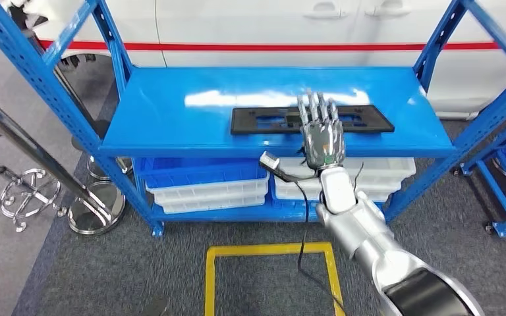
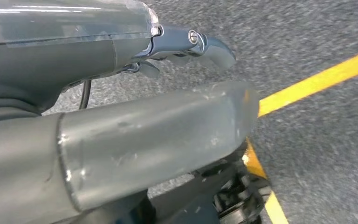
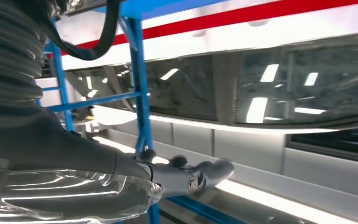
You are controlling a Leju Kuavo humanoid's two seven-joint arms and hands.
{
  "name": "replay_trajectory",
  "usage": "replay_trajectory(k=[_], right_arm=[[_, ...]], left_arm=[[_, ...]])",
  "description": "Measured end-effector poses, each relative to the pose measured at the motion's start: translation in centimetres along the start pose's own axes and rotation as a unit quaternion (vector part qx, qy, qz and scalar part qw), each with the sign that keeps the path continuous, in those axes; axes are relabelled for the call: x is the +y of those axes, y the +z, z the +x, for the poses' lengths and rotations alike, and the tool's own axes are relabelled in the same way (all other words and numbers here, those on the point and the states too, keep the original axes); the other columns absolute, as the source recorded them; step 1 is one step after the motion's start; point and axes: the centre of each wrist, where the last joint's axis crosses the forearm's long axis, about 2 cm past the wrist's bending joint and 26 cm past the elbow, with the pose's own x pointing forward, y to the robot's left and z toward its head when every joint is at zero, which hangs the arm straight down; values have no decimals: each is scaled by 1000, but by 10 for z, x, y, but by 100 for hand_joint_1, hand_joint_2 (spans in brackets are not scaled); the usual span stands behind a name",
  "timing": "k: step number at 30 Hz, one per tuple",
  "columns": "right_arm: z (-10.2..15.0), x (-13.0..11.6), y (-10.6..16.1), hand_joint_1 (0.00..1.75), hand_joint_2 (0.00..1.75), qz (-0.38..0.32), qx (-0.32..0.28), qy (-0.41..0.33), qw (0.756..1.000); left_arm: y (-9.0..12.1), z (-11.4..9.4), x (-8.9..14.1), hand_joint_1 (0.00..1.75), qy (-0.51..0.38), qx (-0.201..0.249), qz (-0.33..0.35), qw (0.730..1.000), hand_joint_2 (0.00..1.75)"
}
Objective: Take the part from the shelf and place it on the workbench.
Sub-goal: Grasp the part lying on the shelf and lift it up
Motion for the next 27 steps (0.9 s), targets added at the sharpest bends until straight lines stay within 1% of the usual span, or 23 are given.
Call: replay_trajectory(k=[5, 15, 19, 27], right_arm=[[-7, 13, 13, 0, 175, 27, -4, 18, 999], [-24, 24, 21, 0, 175, 52, 3, 42, 998], [-30, 30, 30, 0, 175, 68, 6, 51, 996], [-34, 34, 33, 0, 175, 75, 9, 58, 995]], left_arm=[[1, -2, -1, 0, 0, 2, 0, 1000, 0], [0, 0, -2, 0, -1, 3, 2, 1000, 0], [-1, 2, -2, 0, -3, 3, 3, 1000, 0], [-2, 4, -3, 0, 3, 8, 10, 1000, 0]])
